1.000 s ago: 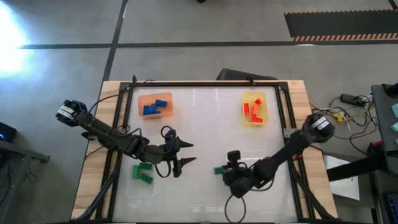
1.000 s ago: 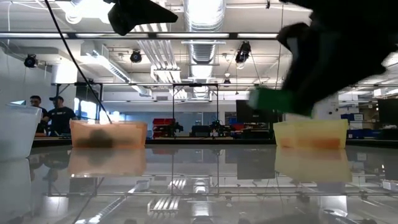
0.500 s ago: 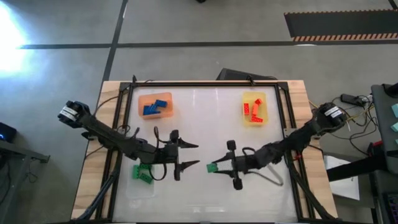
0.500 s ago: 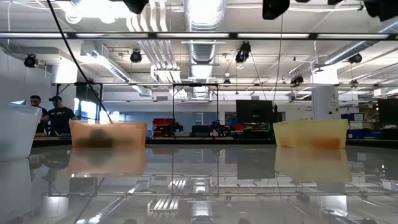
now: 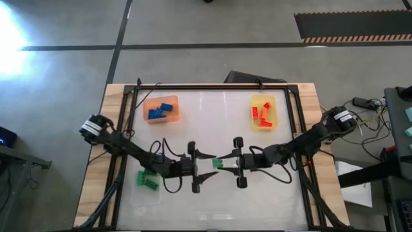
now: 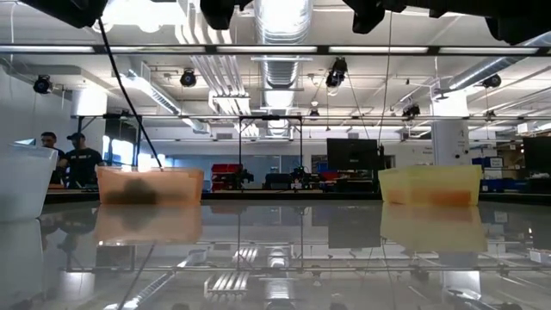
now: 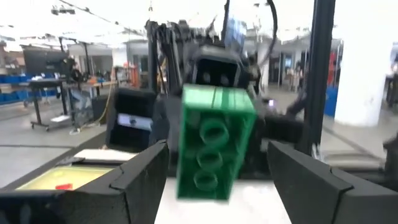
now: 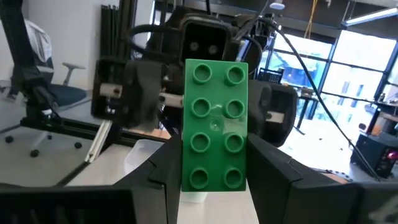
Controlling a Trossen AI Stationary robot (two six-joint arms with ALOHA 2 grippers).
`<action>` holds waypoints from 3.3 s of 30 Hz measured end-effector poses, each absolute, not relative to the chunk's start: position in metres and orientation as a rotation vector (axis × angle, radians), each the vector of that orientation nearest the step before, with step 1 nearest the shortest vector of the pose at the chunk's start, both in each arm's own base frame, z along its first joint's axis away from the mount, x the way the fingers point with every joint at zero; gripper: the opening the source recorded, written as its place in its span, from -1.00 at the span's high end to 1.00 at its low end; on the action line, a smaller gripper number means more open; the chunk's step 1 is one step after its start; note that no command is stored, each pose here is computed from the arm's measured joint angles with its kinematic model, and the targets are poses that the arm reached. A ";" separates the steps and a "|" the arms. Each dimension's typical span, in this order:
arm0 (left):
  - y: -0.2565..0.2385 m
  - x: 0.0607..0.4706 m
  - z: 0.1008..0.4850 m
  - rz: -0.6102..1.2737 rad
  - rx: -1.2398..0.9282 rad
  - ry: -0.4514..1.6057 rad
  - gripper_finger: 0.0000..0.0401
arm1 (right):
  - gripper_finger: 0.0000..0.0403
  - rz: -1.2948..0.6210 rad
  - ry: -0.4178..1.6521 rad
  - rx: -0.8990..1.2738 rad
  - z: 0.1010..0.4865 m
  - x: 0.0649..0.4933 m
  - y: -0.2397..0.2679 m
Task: Sort & place blocks by color
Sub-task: Put the green game piece into the white bin, then return to Home Position
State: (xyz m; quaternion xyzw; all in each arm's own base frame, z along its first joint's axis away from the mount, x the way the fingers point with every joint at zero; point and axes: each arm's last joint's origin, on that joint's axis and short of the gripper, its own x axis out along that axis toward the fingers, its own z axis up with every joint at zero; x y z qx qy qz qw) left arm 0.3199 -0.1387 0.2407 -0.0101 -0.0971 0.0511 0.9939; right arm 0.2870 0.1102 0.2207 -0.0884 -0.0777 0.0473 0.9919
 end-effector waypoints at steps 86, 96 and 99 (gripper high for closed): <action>-0.114 0.217 0.257 -0.071 0.044 0.554 0.58 | -0.05 -0.058 0.242 -0.267 0.231 0.179 0.054; -0.045 0.172 0.239 -0.034 0.082 0.323 0.98 | 0.09 -0.104 0.121 -0.240 0.207 0.139 0.037; -0.032 0.159 0.234 0.016 0.092 0.274 0.99 | 0.15 -0.160 0.054 -0.250 0.210 0.128 0.027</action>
